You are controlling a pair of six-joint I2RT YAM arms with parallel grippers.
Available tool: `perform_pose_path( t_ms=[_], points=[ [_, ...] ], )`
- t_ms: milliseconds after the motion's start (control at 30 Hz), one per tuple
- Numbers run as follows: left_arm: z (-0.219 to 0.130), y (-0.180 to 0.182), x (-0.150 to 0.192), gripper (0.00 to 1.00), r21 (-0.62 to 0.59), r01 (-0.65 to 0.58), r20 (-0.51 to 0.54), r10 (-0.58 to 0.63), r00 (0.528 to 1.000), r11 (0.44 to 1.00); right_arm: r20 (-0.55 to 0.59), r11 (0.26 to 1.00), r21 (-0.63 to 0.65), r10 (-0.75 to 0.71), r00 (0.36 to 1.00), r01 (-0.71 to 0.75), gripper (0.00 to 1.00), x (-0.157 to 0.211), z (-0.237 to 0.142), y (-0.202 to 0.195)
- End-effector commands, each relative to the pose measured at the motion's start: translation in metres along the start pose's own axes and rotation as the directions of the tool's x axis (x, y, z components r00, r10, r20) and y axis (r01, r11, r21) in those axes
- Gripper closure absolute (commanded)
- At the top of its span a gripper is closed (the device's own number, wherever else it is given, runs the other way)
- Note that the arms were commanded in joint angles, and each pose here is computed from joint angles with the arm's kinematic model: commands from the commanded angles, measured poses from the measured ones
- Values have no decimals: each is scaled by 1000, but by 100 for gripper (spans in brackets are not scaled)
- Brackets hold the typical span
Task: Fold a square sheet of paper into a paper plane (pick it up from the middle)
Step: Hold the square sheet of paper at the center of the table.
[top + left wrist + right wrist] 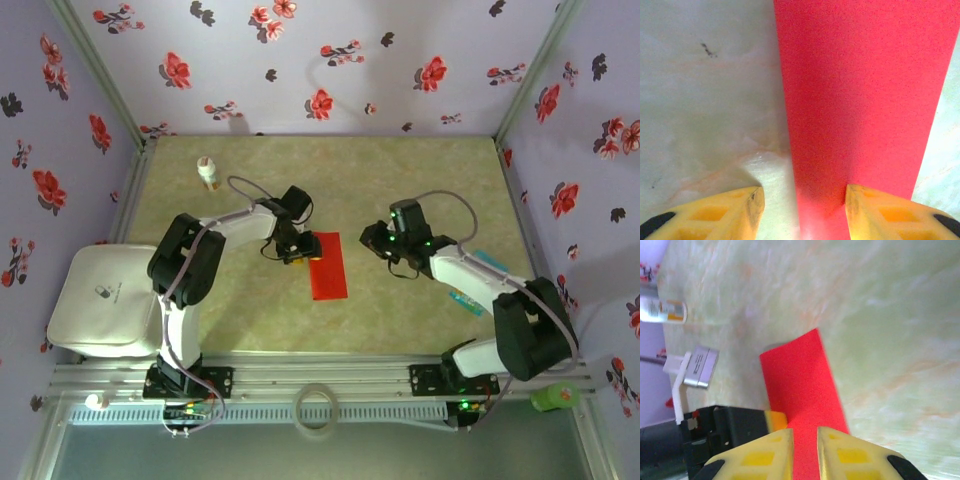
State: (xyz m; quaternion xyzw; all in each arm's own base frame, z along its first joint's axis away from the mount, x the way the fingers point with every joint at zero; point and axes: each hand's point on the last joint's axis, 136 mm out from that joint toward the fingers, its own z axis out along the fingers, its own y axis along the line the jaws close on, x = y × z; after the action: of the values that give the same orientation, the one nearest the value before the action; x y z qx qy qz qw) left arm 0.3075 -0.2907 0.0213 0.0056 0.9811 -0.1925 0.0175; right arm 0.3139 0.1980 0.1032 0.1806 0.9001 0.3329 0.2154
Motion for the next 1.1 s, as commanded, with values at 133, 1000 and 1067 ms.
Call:
perform_pose_path(
  t_ms=[133, 1000, 1067],
  points=[
    [30, 28, 12, 51, -124, -26, -58, 19, 998, 992, -25, 991, 121, 62, 998, -59, 80, 19, 2, -46],
    [21, 42, 3, 51, -205, 25, 15, -23, 1000, 978, -57, 992, 88, 94, 994, -89, 78, 24, 12, -44],
    [21, 46, 3, 51, -225, 36, 22, -32, 999, 974, -59, 992, 89, 95, 994, -89, 78, 25, 13, -45]
  ],
)
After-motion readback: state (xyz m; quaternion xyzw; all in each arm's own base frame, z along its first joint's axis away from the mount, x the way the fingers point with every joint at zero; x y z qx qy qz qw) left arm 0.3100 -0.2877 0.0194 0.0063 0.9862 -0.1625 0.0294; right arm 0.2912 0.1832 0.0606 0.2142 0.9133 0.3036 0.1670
